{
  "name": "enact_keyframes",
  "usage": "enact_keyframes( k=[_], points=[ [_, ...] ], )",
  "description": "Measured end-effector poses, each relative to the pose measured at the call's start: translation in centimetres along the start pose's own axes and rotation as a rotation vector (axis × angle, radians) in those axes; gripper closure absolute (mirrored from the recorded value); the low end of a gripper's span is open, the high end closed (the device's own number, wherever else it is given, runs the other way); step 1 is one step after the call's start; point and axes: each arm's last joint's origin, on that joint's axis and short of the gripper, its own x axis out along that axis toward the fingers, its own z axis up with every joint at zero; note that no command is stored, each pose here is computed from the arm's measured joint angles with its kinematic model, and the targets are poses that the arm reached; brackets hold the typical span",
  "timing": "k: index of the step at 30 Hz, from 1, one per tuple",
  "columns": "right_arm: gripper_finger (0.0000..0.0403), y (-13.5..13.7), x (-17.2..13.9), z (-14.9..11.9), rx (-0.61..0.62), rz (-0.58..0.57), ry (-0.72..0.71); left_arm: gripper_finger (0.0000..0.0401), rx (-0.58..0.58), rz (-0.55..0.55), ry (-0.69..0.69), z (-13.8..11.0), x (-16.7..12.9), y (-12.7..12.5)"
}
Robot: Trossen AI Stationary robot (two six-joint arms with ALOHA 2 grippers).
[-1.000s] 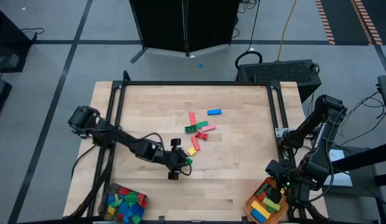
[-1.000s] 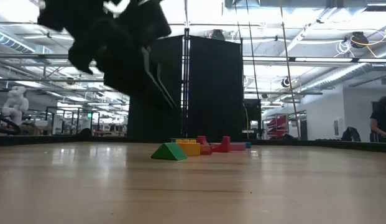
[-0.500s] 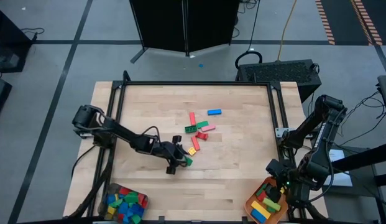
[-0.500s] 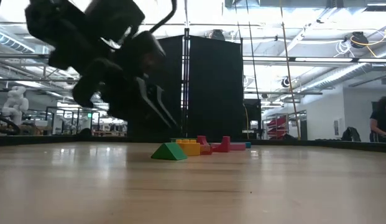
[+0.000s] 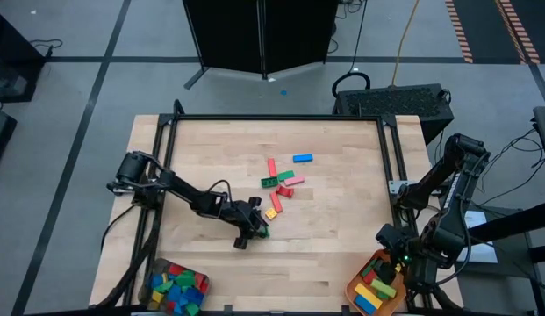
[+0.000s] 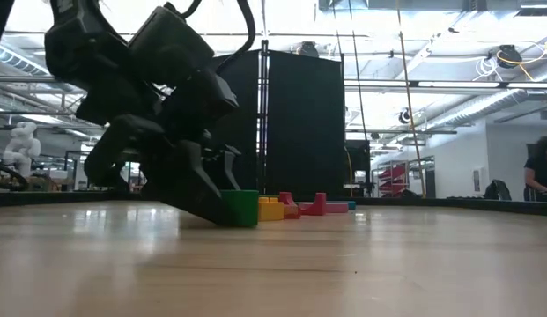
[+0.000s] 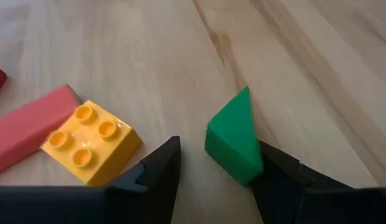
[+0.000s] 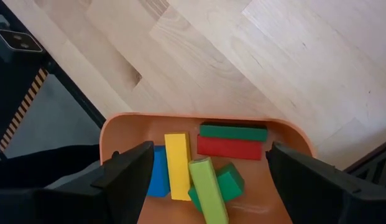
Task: Sort blocks by size
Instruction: Put the green triangular block into the black bin
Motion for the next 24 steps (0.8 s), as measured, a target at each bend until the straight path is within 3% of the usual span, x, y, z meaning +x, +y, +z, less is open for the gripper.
enact_keyframes(
  k=[10,13,17,24],
  points=[
    [0.0099,-0.1,0.0,0.1,-0.005,-0.013,-0.006,0.0228,-0.04,0.011,-0.039,0.1,0.4,0.0],
    [0.0099,-0.2,0.0,0.1,-0.007,-0.022,-0.009,0.026,-0.108,0.014,-0.049,0.5,0.5,0.0],
    [0.0099,-0.3,0.0,0.1,-0.016,-0.033,-0.013,0.0335,-0.21,0.006,-0.058,0.6,0.5,-0.1],
    [0.0099,-0.5,0.0,0.2,-0.052,-0.047,-0.018,0.0336,-0.396,-0.104,-0.132,3.0,-1.4,-2.1]
  ],
)
